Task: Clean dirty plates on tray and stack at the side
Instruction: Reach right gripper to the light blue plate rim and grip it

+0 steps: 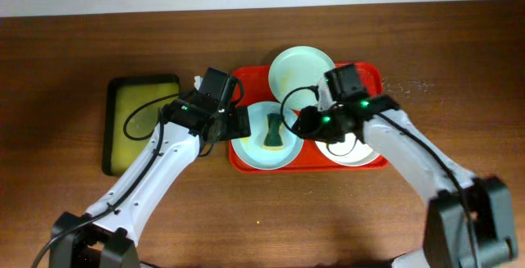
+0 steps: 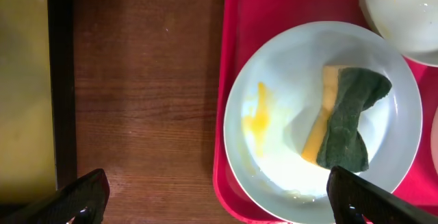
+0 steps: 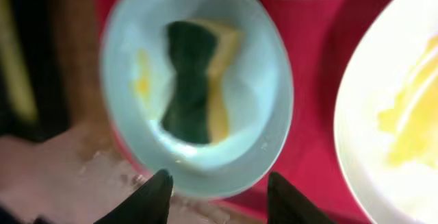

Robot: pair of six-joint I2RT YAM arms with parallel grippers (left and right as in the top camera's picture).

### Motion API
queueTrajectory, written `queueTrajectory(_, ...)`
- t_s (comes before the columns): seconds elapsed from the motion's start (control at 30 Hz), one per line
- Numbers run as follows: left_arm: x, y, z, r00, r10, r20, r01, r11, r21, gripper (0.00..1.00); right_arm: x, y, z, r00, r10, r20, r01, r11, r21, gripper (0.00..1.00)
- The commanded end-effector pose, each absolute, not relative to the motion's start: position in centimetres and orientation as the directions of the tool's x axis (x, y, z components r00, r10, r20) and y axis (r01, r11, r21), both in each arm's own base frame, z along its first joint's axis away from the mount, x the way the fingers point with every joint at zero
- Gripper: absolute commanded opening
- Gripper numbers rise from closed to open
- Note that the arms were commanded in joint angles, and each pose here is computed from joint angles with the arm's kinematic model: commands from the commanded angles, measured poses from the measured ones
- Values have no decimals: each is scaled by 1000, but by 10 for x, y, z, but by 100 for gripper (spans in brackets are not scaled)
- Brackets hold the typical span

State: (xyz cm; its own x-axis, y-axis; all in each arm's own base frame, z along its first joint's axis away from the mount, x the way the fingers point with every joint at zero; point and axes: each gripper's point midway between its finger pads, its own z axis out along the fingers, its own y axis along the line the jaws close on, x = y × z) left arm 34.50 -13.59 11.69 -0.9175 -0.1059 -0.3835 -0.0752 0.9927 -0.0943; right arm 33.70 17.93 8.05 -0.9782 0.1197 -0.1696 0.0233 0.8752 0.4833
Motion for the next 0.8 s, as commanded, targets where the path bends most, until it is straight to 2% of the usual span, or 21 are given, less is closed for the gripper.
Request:
queueTrajectory(0.0, 345, -135, 115, -919, -106, -380, -76, 993, -92, 99, 344, 173, 55, -977, 146, -155, 70, 908, 413, 46)
queueTrajectory(0.2, 345, -135, 115, -919, -106, -379, -76, 993, -95, 100, 349, 161, 41, -972, 144, -184, 77, 941, 329, 47)
queueTrajectory(0.3, 343, -142, 115, -926, -105, -361, -63, 990, -126, 99, 352, 164, 30, -971, 144, -192, 72, 937, 342, 47)
queueTrajectory(0.37, 343, -142, 115, -926, -104, -362, -62, 990, -126, 95, 355, 168, 24, -972, 141, -190, 65, 932, 357, 46)
queueTrajectory(0.5, 343, -142, 115, -926, -105, -362, -63, 990, -126, 79, 357, 178, 17, -974, 105, -200, 25, 929, 368, 46)
queueTrajectory(0.53, 343, -142, 115, -926, -105, -362, -63, 990, -126, 79, 358, 180, 17, -974, 91, -210, 8, 930, 368, 46)
queueTrajectory(0.63, 343, -142, 115, -926, -105, -361, -63, 990, -126, 61, 361, 181, 10, -972, 90, -216, 6, 933, 360, 40)
queueTrajectory(0.7, 342, -142, 115, -927, -104, -361, -62, 990, -126, 54, 361, 176, 0, -974, 92, -206, 19, 943, 331, 40)
queueTrajectory(0.77, 342, -141, 114, -928, -104, -359, -63, 990, -124, 52, 361, 176, -3, -976, 84, -201, 12, 943, 333, 34)
